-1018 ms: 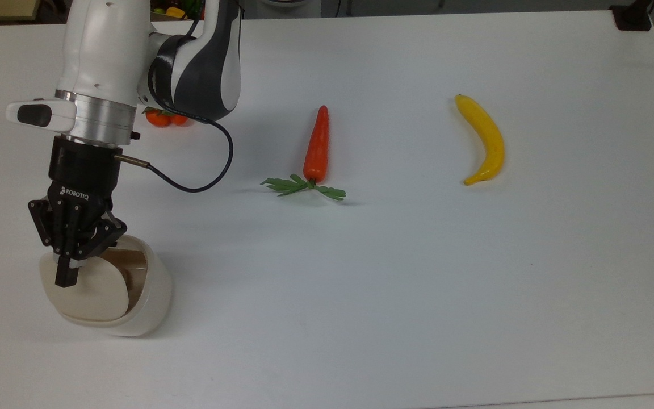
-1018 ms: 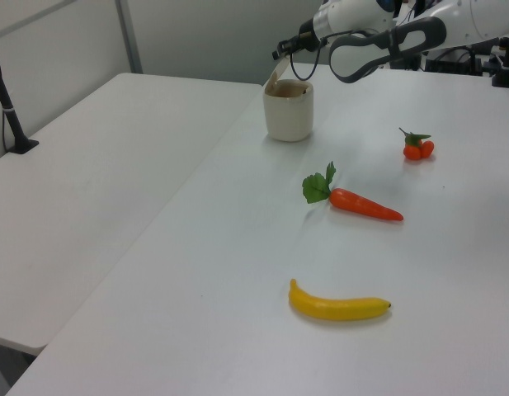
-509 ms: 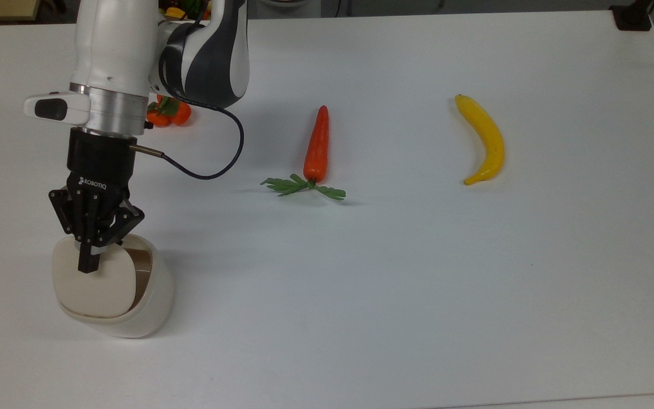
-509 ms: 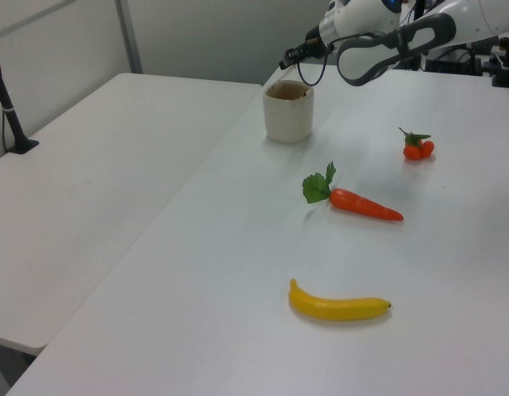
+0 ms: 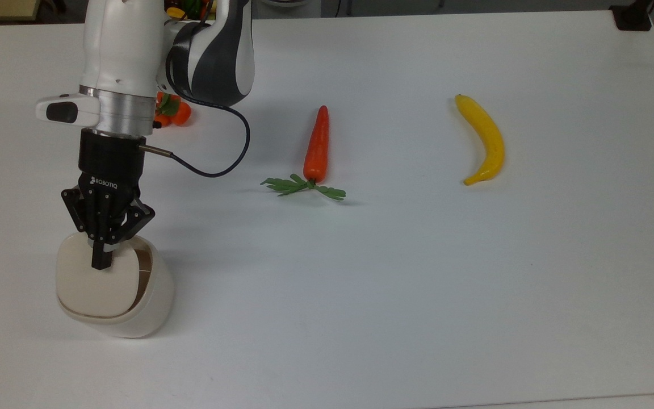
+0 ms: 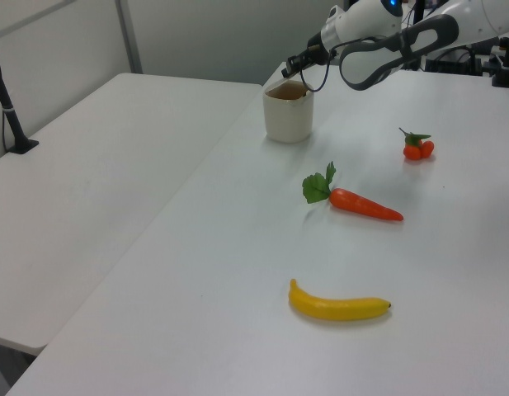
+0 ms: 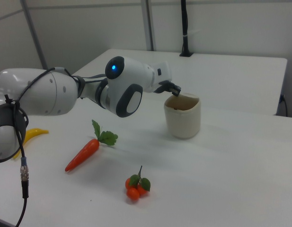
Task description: Close garbage bin
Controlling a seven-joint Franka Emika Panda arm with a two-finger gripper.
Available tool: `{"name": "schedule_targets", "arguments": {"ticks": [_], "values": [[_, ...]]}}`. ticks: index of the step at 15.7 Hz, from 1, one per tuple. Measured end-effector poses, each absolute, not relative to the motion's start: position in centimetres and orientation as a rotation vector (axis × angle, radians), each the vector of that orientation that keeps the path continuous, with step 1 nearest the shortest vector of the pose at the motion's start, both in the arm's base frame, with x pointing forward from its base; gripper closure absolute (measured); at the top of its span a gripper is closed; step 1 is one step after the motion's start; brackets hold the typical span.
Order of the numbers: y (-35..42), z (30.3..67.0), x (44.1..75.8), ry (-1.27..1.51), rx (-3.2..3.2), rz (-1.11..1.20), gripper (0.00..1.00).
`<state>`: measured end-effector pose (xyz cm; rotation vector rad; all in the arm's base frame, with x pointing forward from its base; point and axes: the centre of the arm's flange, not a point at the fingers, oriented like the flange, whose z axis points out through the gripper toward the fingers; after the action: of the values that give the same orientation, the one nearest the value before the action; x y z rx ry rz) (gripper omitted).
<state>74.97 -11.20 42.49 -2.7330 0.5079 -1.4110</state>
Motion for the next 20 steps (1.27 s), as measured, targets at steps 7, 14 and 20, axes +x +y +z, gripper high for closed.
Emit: {"name": "schedule_targets", "arguments": {"ticks": [7,14,20], "values": [[-11.5,40.9,74.5,0.471,-2.824,-1.267,0.99],[-11.5,40.2,74.1,0.422,-2.86,-1.239,0.99],[-11.5,40.1,74.0,0.409,-2.867,-1.239,0.99]]}}
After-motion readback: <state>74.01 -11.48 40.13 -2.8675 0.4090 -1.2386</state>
